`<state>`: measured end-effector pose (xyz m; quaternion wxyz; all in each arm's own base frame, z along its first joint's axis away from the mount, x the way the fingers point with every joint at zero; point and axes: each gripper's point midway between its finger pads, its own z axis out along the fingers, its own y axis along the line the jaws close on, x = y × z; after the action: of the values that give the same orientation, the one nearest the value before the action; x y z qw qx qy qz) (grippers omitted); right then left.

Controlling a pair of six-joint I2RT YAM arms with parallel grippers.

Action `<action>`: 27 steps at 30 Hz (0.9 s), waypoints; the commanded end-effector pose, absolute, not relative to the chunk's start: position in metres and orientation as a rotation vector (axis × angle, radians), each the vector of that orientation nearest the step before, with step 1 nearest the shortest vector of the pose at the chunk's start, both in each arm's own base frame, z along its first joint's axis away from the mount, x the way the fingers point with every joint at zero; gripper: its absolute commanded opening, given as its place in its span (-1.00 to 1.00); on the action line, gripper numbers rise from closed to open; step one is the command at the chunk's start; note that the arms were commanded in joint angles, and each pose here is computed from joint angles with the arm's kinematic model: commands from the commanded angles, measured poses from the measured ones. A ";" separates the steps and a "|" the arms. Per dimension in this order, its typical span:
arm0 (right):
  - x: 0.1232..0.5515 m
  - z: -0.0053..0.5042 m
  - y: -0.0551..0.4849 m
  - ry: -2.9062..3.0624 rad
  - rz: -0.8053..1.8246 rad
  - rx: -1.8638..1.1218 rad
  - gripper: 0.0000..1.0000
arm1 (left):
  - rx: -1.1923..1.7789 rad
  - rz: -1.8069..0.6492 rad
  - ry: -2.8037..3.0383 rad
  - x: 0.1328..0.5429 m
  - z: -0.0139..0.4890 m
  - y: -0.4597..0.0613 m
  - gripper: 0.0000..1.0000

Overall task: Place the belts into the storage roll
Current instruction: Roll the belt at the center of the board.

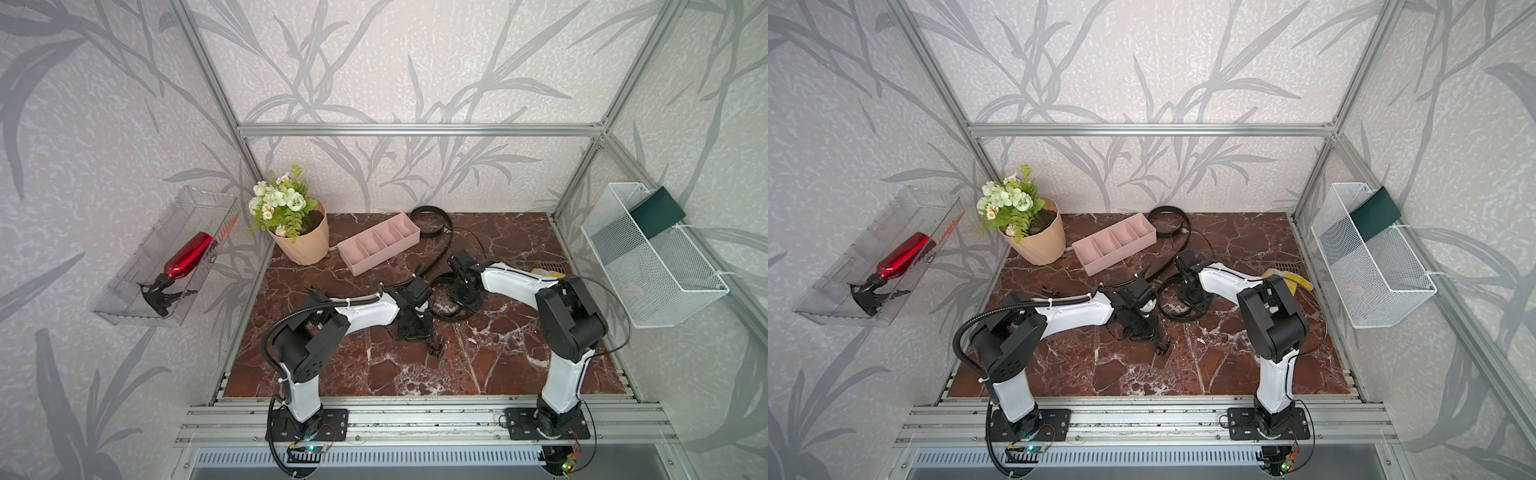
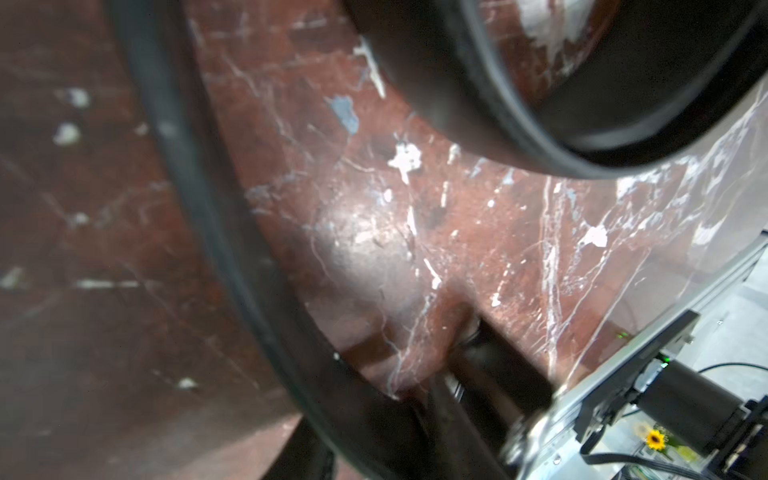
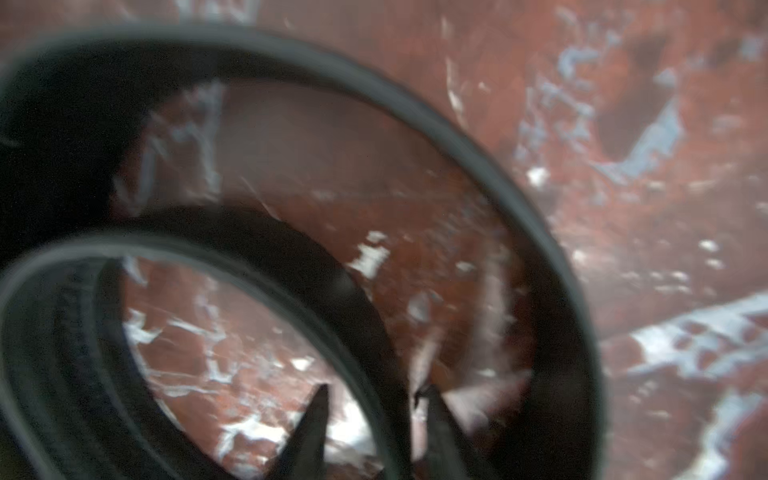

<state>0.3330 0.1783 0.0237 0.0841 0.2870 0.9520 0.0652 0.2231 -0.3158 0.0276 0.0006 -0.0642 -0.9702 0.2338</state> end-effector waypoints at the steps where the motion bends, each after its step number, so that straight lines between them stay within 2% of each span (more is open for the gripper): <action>1: 0.341 0.079 0.167 2.729 0.245 0.681 0.68 | -0.220 0.647 -3.128 0.227 0.048 -0.302 -0.14; 2: 0.341 0.098 0.165 2.694 0.261 0.610 1.00 | -0.279 0.631 -3.143 0.229 0.058 -0.301 -0.12; 6: 0.319 0.146 0.142 2.590 0.288 0.515 0.99 | -0.506 0.583 -3.193 0.243 0.092 -0.303 -0.06; 11: 0.269 0.150 0.119 2.589 0.397 0.555 0.98 | -0.734 0.710 -3.176 0.278 0.115 -0.347 -0.01; 17: 0.236 0.131 0.105 2.640 0.407 0.622 1.00 | -0.810 0.829 -3.057 0.307 0.100 -0.406 -0.01; 22: 0.225 0.122 0.089 2.656 0.382 0.700 0.94 | -0.822 0.847 -3.031 0.319 0.090 -0.425 -0.01; 27: 0.218 0.114 0.080 2.649 0.390 0.747 0.89 | -0.810 0.836 -2.999 0.311 0.073 -0.433 0.00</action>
<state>0.2285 0.0841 0.1215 0.1962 0.2580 0.9353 0.1420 0.3207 -0.4248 0.0625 -0.0453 -0.2386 -0.9378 0.2481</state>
